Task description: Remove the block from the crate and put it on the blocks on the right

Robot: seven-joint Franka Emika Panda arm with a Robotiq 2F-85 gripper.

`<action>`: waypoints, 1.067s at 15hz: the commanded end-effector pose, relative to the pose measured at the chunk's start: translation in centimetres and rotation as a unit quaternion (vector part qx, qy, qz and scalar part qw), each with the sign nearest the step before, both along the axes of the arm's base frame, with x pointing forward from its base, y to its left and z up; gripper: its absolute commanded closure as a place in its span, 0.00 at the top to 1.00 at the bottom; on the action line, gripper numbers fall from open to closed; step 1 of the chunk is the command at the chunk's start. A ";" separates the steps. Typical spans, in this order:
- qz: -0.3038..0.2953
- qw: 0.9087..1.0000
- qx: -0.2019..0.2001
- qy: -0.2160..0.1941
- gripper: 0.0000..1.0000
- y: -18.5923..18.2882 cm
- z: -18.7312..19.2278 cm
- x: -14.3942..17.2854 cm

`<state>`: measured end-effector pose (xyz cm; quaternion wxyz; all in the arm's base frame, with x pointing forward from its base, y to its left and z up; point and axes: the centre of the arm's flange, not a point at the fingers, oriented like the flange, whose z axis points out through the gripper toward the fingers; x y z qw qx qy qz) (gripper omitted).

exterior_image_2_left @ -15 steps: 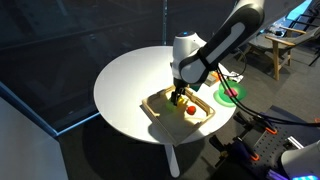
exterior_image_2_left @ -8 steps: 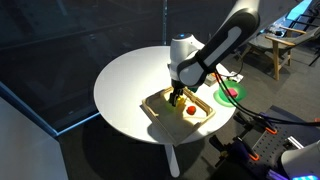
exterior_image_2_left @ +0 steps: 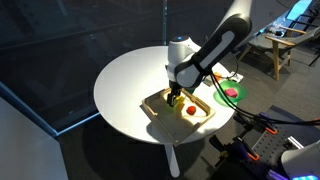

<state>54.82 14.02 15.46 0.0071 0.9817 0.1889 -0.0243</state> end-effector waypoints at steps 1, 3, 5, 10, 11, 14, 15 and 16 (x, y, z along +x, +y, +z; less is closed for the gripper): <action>0.005 1.000 -0.006 -0.011 1.00 0.7 -0.4 1.2; 0.007 1.000 -0.006 -0.012 1.00 0.9 -0.5 1.5; 0.009 1.000 -0.006 -0.014 1.00 1.3 -0.4 1.6; 0.013 1.000 -0.007 -0.013 1.00 1.8 -0.5 1.4; 0.014 1.000 -0.007 -0.013 1.00 1.8 -0.5 1.3; 0.013 1.000 -0.008 -0.011 1.00 1.7 -0.7 1.3; 0.012 1.000 -0.008 -0.011 1.00 1.6 -0.8 1.3; 0.011 1.000 -0.009 -0.010 1.00 1.5 -0.8 1.3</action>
